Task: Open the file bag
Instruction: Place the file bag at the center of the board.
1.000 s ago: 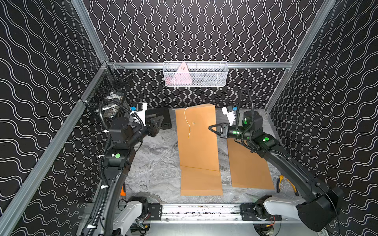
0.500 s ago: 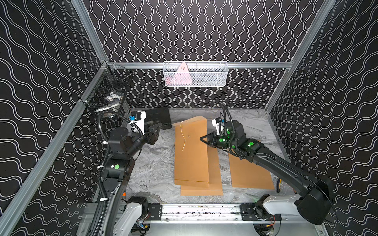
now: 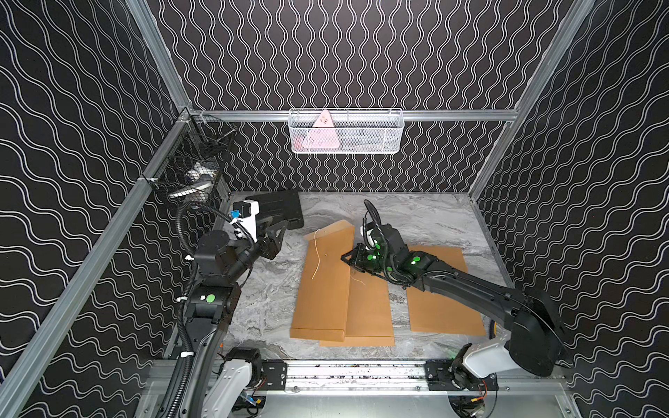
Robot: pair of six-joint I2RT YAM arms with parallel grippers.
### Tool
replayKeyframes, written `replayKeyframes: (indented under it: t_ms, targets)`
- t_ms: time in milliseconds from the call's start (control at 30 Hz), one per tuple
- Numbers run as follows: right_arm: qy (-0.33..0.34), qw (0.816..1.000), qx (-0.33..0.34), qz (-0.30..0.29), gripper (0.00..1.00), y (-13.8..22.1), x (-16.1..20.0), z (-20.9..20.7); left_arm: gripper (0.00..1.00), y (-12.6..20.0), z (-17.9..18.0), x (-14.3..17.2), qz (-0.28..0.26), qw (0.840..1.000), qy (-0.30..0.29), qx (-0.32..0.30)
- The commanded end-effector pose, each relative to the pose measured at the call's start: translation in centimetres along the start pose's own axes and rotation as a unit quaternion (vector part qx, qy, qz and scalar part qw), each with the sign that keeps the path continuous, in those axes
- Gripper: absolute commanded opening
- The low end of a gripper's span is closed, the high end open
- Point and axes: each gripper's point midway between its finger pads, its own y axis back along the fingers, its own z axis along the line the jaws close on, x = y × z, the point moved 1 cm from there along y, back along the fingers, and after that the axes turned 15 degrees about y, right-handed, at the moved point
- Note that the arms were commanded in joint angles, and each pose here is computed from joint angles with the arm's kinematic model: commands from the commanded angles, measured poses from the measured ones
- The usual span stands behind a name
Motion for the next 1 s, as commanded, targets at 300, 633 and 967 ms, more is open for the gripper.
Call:
replayKeyframes:
  t_ms: [300, 633, 967]
  targets:
    - [-0.02, 1.0, -0.009, 0.015, 0.0, -5.4, 1.3, 0.0, 0.54, 0.1, -0.6, -0.3, -0.009, 1.0, -0.005, 0.016]
    - [-0.029, 0.998, -0.033, 0.045, 0.0, -10.1, 1.9, 0.0, 0.54, 0.1, -0.7, -0.1, -0.005, 1.0, -0.003, 0.023]
    - [-0.037, 0.995, -0.046, 0.081, 0.0, -13.4, 3.1, -0.6, 0.55, 0.0, -0.7, 0.0, -0.002, 1.0, -0.004, 0.022]
